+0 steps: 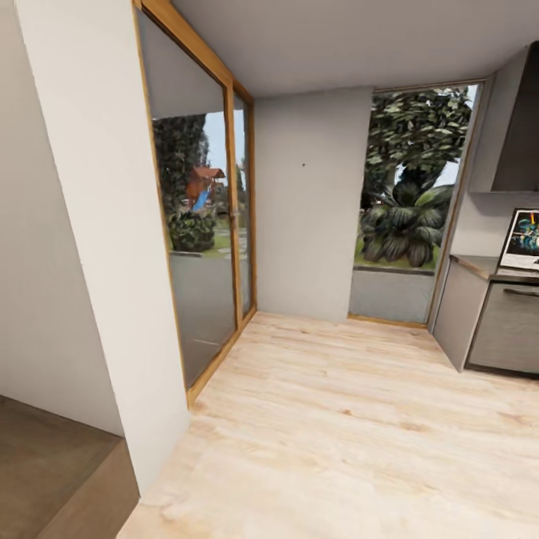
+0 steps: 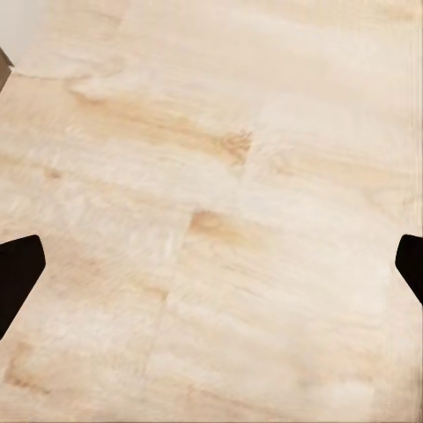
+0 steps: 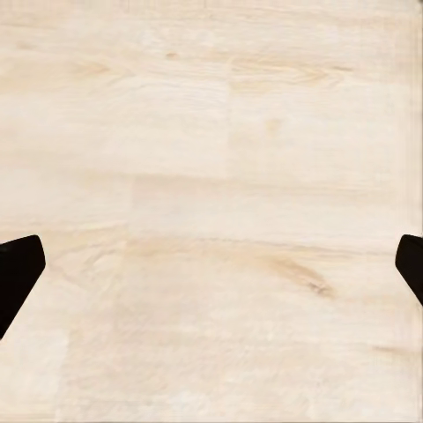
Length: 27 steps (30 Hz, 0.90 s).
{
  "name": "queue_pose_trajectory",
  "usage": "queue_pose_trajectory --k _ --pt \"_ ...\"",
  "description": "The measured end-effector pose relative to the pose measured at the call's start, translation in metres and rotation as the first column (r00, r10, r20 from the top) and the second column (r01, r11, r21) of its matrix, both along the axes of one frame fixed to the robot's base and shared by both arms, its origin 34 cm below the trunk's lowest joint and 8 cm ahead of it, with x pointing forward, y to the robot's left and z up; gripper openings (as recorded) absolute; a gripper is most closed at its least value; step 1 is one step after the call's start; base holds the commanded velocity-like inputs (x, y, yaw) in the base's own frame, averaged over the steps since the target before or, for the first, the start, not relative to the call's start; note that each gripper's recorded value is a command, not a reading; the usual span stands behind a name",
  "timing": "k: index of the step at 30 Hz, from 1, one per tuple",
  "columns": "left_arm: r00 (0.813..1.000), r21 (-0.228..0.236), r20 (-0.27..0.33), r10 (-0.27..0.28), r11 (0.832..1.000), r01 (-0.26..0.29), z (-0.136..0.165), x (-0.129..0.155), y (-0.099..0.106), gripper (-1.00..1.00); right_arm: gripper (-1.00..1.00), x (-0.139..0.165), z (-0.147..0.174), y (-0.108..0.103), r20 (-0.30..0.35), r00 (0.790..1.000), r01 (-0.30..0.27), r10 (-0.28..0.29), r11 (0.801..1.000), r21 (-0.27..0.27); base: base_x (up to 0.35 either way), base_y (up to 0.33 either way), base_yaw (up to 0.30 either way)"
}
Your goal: Pick up the poster from the kitchen countertop and hang it on one of the wall nails in the kitchen.
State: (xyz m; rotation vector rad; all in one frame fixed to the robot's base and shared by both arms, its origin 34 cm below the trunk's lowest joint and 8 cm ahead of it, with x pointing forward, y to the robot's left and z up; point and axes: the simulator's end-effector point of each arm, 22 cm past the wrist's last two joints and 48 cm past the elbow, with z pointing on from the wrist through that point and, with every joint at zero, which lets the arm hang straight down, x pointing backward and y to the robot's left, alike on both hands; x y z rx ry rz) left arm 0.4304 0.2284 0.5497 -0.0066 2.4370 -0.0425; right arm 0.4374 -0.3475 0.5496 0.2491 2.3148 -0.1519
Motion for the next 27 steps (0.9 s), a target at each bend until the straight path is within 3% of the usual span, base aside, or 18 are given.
queue_pose_trajectory --k 27 --pt "1.0 0.001 0.009 0.001 1.0 -0.001 0.0027 0.0025 0.0005 1.0 1.0 0.0027 0.003 0.0001 0.01 1.0 -0.001 0.001 1.0 -0.001 0.223 -0.202 -0.294"
